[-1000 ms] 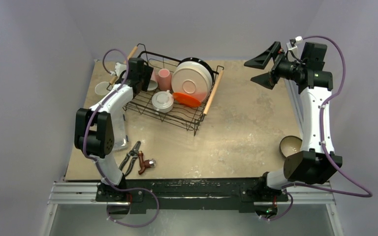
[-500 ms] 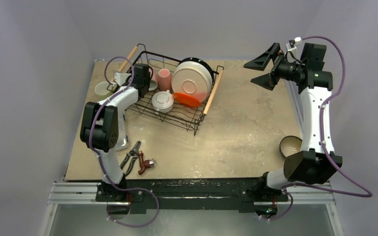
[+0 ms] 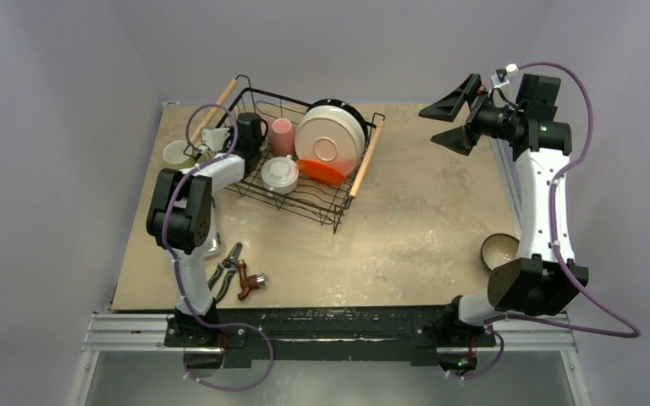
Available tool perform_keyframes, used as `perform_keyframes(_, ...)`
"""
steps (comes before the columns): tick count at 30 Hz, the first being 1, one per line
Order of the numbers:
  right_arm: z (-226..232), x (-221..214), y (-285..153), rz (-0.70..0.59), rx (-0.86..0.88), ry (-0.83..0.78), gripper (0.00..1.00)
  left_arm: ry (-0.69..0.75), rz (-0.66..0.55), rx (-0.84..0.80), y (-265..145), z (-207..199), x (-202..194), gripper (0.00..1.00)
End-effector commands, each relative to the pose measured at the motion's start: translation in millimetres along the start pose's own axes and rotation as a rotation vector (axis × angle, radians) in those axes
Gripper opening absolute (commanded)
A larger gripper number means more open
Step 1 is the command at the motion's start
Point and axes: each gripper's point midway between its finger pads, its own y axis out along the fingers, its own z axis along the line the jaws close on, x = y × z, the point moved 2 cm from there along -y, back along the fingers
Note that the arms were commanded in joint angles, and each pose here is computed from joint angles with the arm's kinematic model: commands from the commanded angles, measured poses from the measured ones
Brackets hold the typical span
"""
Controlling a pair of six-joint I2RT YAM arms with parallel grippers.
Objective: Load the mixed dishes into the dish rack
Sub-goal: Pick up the cup from the dish rack.
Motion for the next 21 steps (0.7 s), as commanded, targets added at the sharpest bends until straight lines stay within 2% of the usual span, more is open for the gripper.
perform_keyframes(1, 9, 4, -4, -0.017, 0.023, -0.038, 0.99, -0.044, -0.02, -0.077, -2, -17, 8, 0.1)
perform_keyframes(7, 9, 2, -4, -0.02, 0.03, -0.035, 0.99, -0.063, -0.01, -0.138, -18, -24, 18, 0.0)
perform_keyframes(15, 11, 2, -6, -0.021, 0.038, -0.042, 0.99, -0.185, -0.019, -0.265, -38, -69, 50, 0.0)
perform_keyframes(21, 10, 2, -6, -0.031, 0.028, -0.062, 0.99, -0.168, 0.009, -0.329, -66, -101, 68, 0.0)
